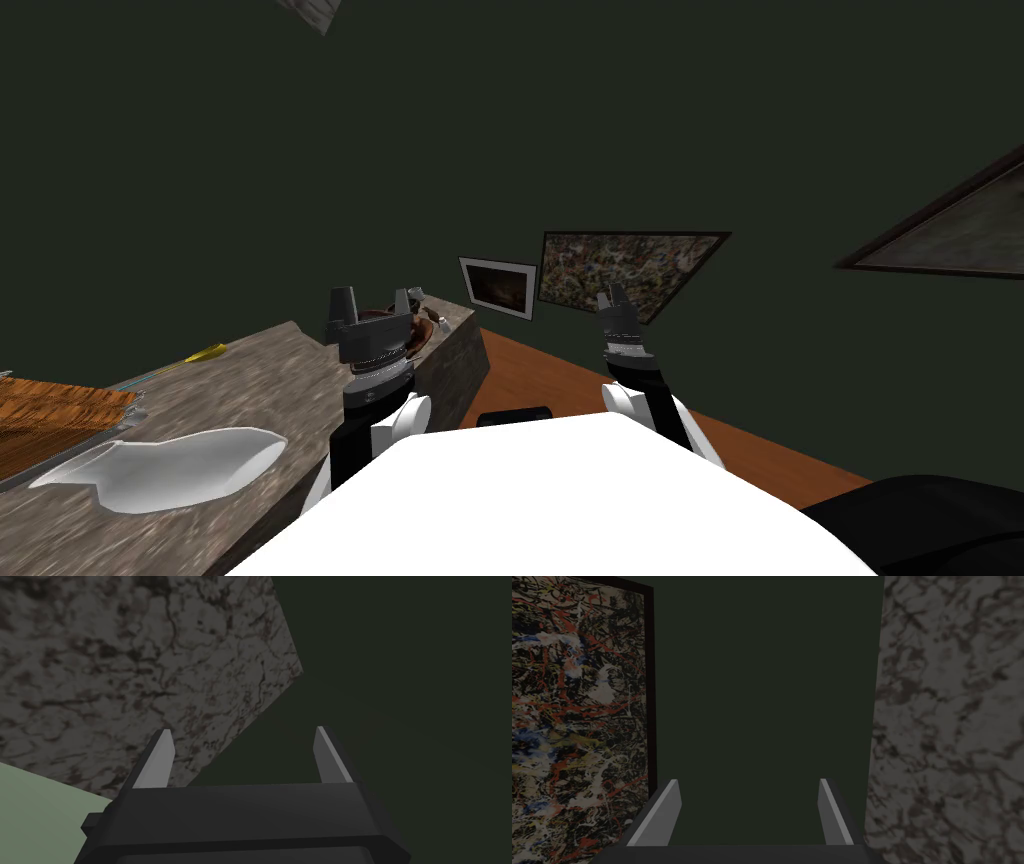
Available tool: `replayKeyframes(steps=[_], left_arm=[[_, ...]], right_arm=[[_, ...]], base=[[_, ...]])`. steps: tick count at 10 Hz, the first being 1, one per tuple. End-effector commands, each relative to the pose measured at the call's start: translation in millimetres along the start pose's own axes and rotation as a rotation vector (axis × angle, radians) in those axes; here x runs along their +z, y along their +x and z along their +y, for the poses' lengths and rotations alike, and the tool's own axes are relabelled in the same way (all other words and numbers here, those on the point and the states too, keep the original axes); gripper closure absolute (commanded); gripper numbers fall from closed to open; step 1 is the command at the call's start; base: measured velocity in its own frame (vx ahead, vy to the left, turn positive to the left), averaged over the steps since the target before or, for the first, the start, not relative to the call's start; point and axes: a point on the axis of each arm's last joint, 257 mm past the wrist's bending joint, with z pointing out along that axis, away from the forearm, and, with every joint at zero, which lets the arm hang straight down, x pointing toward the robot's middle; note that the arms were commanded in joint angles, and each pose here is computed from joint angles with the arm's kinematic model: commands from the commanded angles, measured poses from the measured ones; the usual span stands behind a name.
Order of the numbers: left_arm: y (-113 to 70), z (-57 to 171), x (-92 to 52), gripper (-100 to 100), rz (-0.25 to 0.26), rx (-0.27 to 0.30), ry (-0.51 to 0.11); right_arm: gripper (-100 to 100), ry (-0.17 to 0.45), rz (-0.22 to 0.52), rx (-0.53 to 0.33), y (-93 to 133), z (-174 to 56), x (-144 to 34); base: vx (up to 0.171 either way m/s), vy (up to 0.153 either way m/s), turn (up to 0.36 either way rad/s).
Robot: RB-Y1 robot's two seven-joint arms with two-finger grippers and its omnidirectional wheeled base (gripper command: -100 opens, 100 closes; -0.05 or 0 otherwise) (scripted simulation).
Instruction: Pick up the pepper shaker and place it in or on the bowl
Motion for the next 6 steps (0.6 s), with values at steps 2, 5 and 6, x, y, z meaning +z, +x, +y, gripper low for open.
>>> replayKeyframes(steps=[2, 5, 6], left_arm=[[-5.6, 15, -6.0, -100, 0.017, -0.045, -0.044], [-21.9, 35, -14.8, -100, -0.008, -0.118, -0.101], [-28.1, 42, -18.3, -100, -0.019, -0.141, -0.122]], right_arm=[[0, 0.0, 0.0, 0.0, 0, 0, 0.0], [0, 0.0, 0.0, 0.0, 0, 0, 0.0], [0, 0.0, 0.0, 0.0, 0, 0, 0.0]], base=[[0.024, -0.081, 0.067], [0.04, -0.152, 0.071], [0.033, -0.186, 0.08]])
